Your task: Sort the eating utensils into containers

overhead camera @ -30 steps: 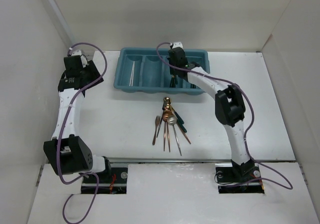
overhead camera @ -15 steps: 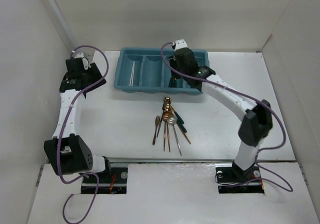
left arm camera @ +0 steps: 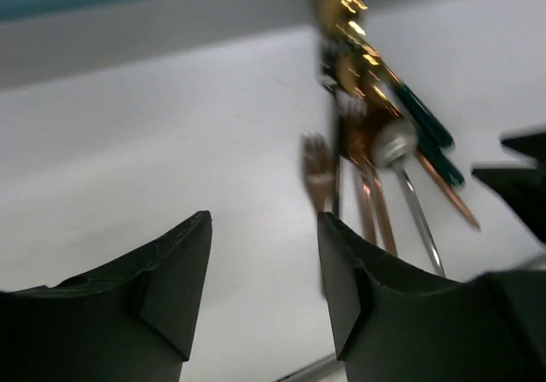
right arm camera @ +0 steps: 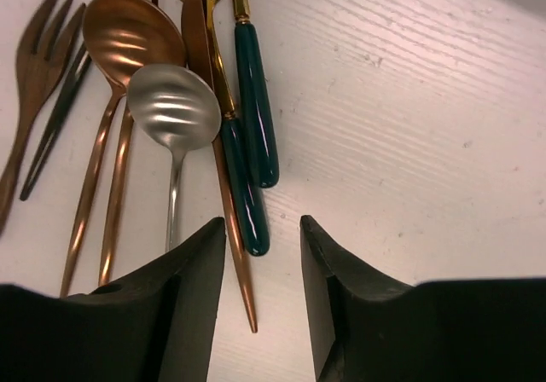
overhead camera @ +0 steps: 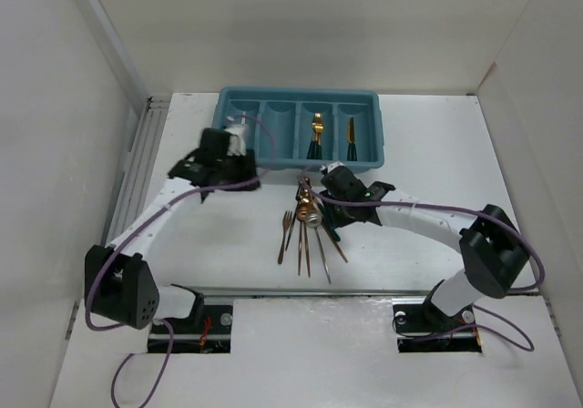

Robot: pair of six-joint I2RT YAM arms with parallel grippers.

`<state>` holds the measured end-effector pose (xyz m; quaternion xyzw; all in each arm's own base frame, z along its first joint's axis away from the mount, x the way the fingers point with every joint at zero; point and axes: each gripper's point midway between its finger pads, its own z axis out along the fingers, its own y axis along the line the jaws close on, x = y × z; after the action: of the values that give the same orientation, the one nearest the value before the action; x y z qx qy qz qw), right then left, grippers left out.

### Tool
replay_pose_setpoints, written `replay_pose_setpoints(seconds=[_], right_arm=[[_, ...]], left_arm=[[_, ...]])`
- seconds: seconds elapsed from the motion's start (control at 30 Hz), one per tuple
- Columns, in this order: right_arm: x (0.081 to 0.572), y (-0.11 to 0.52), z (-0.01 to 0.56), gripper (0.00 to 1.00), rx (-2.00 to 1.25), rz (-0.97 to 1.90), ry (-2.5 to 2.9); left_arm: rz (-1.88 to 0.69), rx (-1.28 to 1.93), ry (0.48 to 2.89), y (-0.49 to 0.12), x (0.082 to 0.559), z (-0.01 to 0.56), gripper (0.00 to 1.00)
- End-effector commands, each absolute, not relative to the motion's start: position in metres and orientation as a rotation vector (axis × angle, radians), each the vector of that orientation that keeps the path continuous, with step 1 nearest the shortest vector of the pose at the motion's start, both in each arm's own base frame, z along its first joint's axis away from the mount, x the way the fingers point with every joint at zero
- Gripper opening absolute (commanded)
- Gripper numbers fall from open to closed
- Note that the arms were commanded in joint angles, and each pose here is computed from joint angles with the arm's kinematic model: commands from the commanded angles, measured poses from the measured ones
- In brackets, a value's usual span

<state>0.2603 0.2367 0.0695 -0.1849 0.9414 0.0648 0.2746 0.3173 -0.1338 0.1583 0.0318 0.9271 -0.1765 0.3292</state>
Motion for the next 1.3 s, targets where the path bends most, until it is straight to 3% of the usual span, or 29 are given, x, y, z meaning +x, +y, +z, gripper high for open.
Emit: replay_pose_setpoints(seconds=[0.0, 0.23, 0.43, 0.77, 1.27], right_arm=[[0.268, 0.247, 0.111, 0.46, -0.320, 0.310, 2.424], [0.265, 0.207, 0.135, 0.50, -0.096, 0.182, 2.373], [0.249, 0.167, 0.144, 0.50, 0.034, 0.111, 2.319], [0.233, 0.138, 0.165, 0.51, 0.125, 0.130, 2.238], [0.226, 0.123, 0.167, 0.51, 0.152, 0.076, 2.241]], left_arm=[[-0.450, 0.414, 2.444, -0.181, 0.283, 0.144, 0.50], [-0.375, 0.671, 2.568, -0.232, 0.250, 0.084, 0.54], [-0.362, 0.781, 2.660, -0.250, 0.226, 0.052, 0.44], [-0.251, 0.653, 2.736, -0.229, 0.223, 0.032, 0.19], [-0.272, 0.657, 2.835, -0.226, 0.204, 0.009, 0.25]])
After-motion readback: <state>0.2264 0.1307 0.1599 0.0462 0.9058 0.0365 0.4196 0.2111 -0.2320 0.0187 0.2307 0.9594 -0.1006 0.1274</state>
